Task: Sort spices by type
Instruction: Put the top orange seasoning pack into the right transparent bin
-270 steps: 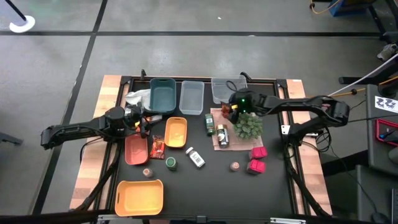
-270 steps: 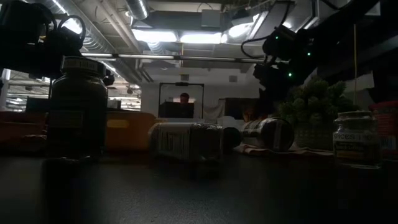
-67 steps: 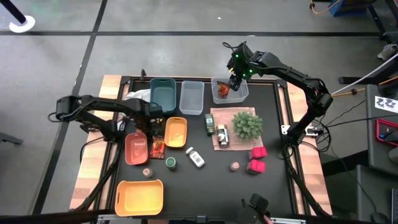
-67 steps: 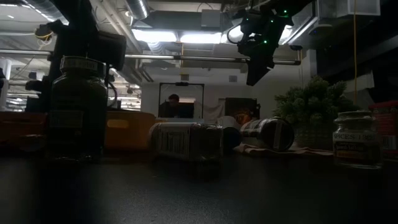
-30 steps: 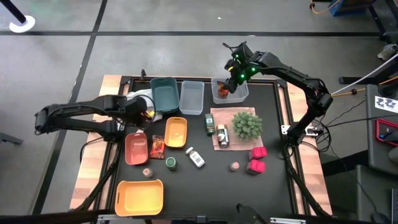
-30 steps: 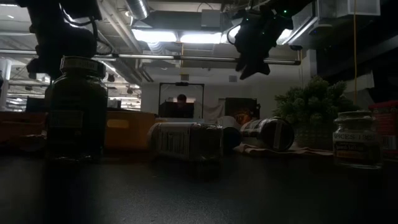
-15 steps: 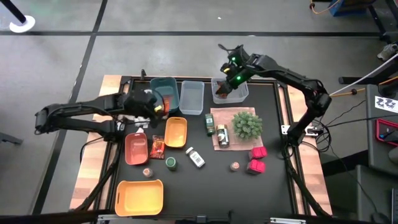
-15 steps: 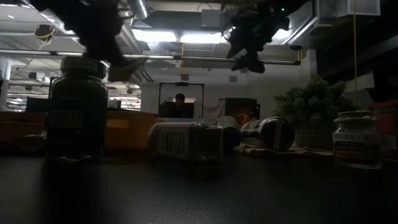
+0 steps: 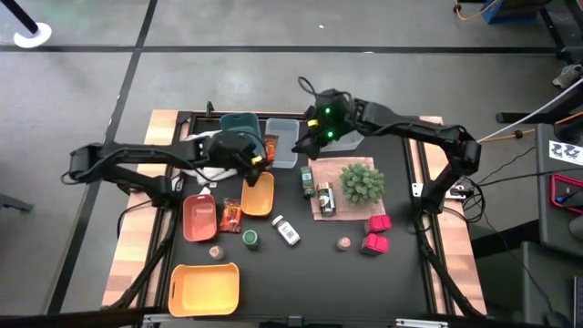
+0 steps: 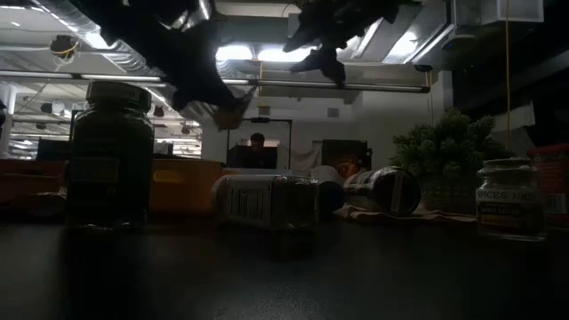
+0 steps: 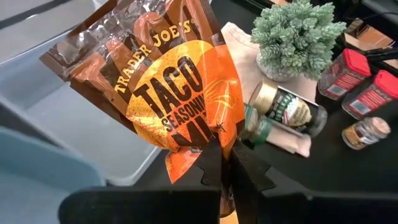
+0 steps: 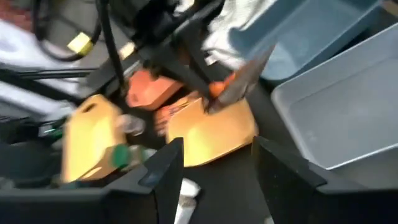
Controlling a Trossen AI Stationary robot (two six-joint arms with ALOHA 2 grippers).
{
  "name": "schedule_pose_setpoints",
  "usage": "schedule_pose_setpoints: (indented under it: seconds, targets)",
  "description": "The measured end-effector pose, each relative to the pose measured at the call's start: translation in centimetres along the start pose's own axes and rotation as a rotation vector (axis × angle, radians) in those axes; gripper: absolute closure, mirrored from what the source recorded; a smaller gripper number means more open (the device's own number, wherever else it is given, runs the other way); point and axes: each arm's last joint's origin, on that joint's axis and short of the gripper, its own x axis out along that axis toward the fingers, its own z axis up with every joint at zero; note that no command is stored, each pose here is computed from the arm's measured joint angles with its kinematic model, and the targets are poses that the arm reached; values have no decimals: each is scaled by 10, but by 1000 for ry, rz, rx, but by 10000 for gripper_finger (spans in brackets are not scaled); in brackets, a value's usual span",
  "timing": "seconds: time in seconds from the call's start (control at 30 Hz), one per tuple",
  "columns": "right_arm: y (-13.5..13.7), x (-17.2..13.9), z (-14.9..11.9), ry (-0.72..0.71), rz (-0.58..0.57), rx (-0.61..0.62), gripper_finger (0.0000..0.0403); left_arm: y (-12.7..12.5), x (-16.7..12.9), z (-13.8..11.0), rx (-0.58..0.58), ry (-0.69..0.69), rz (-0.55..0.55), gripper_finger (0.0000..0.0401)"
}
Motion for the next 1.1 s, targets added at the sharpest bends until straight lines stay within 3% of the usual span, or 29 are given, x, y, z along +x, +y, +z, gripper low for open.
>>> schedule_pose_setpoints:
  seconds: [0.1, 0.2, 0.5, 0.73, 1.1]
  targets:
    - [5, 6, -4, -27, -121, -16, 214, -1, 12, 0, 1, -21, -9, 394]
    - [7, 13, -6, -31, -165, -23, 214, -5, 21, -1, 9, -41, -4, 391]
    - [-6, 44, -14, 41, -174, 9, 214, -21, 32, -5, 58, -91, 5, 389]
    - [5, 64, -19, 53, -87, -49, 214, -27, 31, -7, 69, -99, 11, 389]
    - [10, 68, -18, -27, -213, -132, 214, -38, 29, -11, 95, -93, -16, 388]
